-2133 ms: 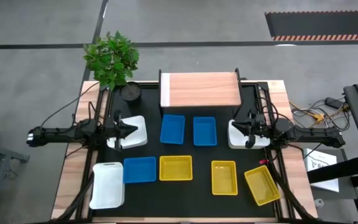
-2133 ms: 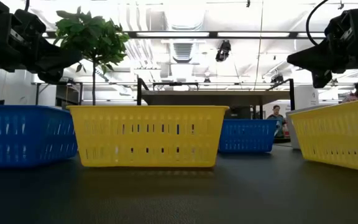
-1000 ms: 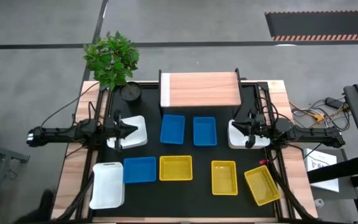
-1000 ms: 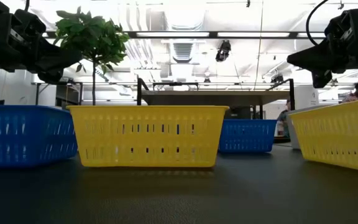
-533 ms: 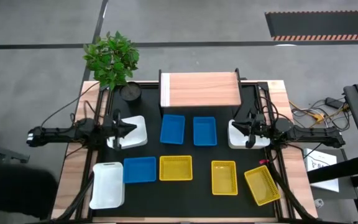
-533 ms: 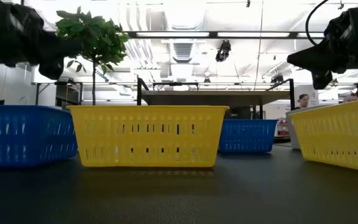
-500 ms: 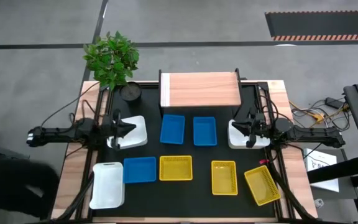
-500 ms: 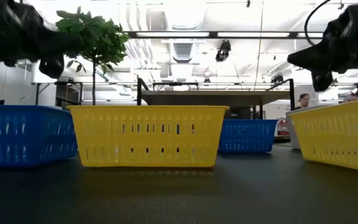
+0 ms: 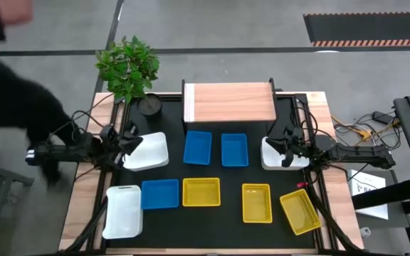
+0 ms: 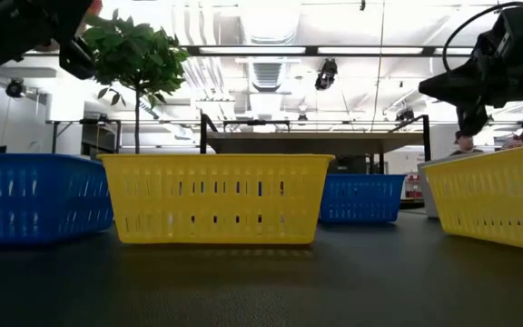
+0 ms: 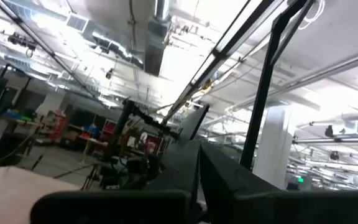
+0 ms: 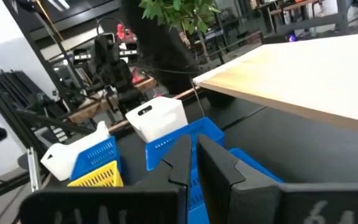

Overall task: Stack baskets on shelf by color
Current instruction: Put the top left blue bin on the shelf

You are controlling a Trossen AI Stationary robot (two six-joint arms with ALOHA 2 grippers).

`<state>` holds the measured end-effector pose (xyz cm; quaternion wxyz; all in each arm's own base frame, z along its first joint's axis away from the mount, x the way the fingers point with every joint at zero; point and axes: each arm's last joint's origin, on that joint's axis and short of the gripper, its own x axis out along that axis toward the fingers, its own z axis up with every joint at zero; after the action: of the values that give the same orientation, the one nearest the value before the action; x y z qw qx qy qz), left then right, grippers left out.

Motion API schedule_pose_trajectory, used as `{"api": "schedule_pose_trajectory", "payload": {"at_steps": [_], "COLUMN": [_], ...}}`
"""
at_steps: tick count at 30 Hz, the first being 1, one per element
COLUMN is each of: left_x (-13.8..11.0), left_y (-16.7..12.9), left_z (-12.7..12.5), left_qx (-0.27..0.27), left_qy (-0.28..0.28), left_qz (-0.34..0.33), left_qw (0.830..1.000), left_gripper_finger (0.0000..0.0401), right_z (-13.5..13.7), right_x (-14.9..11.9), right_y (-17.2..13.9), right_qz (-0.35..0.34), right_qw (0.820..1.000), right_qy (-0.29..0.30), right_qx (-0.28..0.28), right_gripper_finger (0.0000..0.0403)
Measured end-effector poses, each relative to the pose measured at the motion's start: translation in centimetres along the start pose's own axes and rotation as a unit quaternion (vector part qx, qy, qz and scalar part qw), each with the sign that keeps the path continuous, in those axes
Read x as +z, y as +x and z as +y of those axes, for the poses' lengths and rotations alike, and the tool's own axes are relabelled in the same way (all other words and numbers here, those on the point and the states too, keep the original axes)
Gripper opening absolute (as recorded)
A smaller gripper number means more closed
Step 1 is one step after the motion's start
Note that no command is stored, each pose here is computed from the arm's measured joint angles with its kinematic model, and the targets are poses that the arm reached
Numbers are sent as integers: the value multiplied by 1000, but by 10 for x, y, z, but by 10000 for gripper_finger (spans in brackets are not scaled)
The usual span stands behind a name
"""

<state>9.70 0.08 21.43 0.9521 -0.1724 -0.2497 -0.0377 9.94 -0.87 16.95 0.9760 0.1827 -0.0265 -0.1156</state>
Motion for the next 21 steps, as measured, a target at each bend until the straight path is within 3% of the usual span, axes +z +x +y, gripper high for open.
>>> {"api": "schedule_pose_trajectory", "payload": {"at_steps": [7,13,21], "left_x": [6,14,19], "left_y": [5,8,19], "left_z": [-1,-4,-6], "left_qx": [8,3,14], "left_qy": [-2,-1,53], "left_qz": [-20,-38,-53], "left_qw": [1000,999,997], "left_gripper_finger": [0,0,0], "right_z": [1,6,12], "right_x": [1,15,31], "right_y": [0,-1,-2], "right_qz": [-7,-76,-166], "right_qw": [1000,995,976], "right_qy": [-10,-50,-136], "right_qx": [3,26,37], "right_gripper_finger": [18,18,18]}}
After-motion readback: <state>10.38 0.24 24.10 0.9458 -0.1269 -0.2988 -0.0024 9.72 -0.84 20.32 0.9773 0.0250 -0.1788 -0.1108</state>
